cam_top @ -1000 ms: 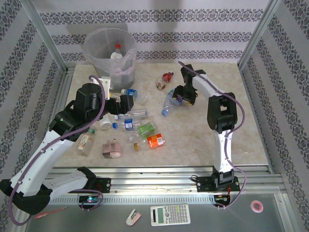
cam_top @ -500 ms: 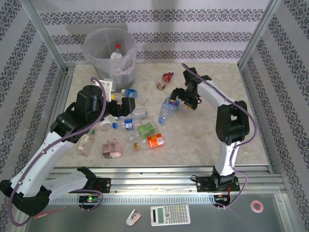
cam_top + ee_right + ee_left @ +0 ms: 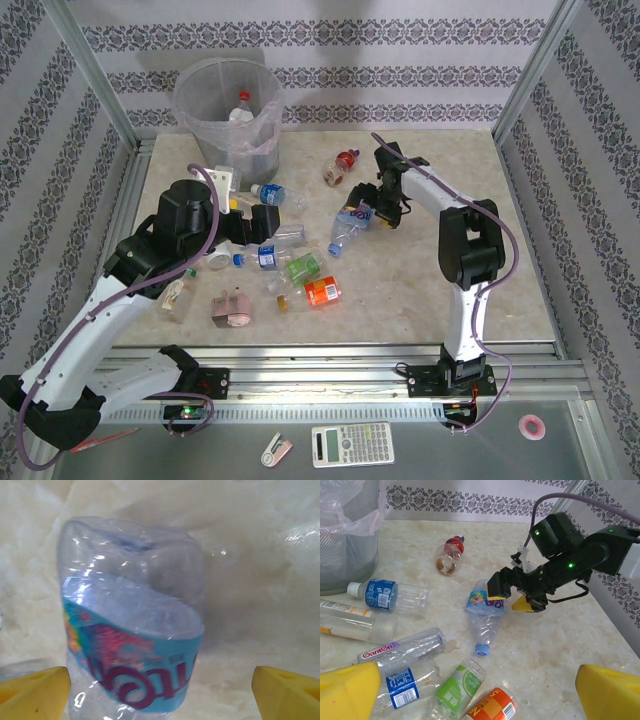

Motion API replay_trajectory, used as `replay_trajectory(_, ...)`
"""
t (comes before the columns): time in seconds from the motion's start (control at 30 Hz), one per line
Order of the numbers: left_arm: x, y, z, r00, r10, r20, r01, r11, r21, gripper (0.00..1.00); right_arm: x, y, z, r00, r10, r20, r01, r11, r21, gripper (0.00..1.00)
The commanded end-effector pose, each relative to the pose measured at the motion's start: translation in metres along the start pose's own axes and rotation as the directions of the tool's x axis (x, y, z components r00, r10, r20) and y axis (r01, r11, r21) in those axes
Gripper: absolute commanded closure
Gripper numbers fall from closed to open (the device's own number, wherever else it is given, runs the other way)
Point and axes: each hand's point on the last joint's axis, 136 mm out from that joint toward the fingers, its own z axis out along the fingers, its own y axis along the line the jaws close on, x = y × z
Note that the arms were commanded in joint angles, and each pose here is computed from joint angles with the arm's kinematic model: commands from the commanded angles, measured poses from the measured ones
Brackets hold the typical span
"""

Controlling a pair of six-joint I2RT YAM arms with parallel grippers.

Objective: Throw the plastic bottles in the bin

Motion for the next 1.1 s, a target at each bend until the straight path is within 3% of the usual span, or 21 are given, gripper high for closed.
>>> replay_trajectory(0.0, -0.005, -0.005, -0.005, 0.999, 0.009, 0.034, -0.009, 1.0, 0.017, 0.0, -0.006, 0.009, 0.006, 1.0, 0.005, -0.002, -0.006, 1.0, -0.02, 0.07)
replay_trajectory(0.33, -0.004, -0.005, 0.0, 1.0, 0.009, 0.023, -0.01, 1.0, 0.015, 0.0, -0.008, -0.001, 0.038, 0.998, 0.05, -0.039, -0.05, 0.999, 0.007, 0.13)
replay_trajectory(0.53, -0.004, -0.007, 0.004, 1.0, 0.01, 0.014, -0.01, 1.0, 0.026, 0.0, -0.011, 0.007, 0.041, 0.998, 0.057, -0.026, -0.058, 0.998, -0.019, 0.29)
replay_trajectory(0.8, 0.0, -0.016, 0.019, 1.0, 0.023, -0.012, -0.022, 0.998, 0.062, 0.0, -0.009, 0.011, 0.015, 0.998, 0.057, 0.01, -0.057, 0.998, -0.038, 0.56)
replay_trajectory(1.07, 0.009, -0.052, 0.051, 0.991, 0.118, -0.058, -0.108, 0.982, 0.157, 0.0, -0.013, 0.028, -0.048, 0.992, 0.074, 0.099, -0.061, 0.99, -0.127, 0.58)
